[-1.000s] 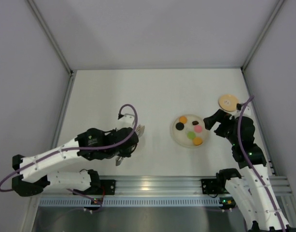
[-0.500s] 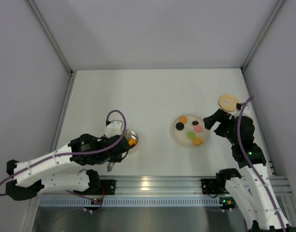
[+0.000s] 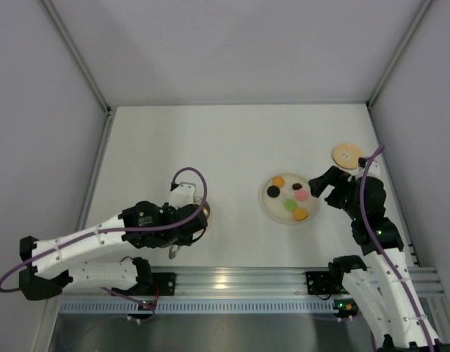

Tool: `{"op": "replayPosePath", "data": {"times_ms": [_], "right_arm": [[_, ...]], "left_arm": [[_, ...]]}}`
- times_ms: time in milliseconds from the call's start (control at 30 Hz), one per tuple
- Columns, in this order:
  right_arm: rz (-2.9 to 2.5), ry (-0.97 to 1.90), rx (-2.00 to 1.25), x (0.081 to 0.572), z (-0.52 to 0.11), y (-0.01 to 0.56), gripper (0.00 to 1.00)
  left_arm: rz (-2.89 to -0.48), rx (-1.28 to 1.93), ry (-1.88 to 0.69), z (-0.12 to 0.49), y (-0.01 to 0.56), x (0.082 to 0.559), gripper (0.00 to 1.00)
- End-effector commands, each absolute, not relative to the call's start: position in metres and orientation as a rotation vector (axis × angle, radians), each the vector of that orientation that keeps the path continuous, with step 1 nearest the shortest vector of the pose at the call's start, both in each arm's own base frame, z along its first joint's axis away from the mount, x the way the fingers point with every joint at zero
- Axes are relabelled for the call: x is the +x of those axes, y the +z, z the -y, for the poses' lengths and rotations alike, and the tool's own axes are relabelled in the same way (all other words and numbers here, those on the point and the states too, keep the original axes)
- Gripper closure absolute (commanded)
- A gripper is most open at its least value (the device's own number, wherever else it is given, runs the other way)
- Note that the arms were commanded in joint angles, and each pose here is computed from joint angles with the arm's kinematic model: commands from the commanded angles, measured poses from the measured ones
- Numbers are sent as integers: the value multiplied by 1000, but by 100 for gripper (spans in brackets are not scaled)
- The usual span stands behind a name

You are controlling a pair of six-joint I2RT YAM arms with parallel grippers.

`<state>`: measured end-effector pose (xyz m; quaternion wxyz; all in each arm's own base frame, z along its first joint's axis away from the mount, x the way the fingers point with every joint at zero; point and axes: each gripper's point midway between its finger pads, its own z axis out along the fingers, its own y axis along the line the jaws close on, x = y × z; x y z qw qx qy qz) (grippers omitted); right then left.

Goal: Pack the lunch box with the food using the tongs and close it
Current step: Place the fake food in the packing box, then pick up the fake food from the plate.

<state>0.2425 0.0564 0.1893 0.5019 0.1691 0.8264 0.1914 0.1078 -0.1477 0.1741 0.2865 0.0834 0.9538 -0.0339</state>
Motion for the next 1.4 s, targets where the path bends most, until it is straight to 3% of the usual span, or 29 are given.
{"op": "replayPosePath", "data": {"times_ms": [0, 333, 700, 967, 1367], "right_arm": [[-1928, 473, 401, 250, -55, 205, 6], [-1926, 485, 401, 250, -56, 205, 6], [-1918, 479, 400, 246, -55, 209, 6], [-1920, 463, 394, 241, -52, 211, 5], [-1918, 464, 391, 239, -52, 212, 6]], "left_arm": [[-2490, 216, -135, 161, 186, 119, 55], [-2431, 244, -199, 180, 215, 129, 54], [-2337, 502, -350, 307, 251, 163, 53], [-2352, 654, -358, 381, 216, 180, 51], [-2415, 680, -317, 400, 174, 205, 51]]}}
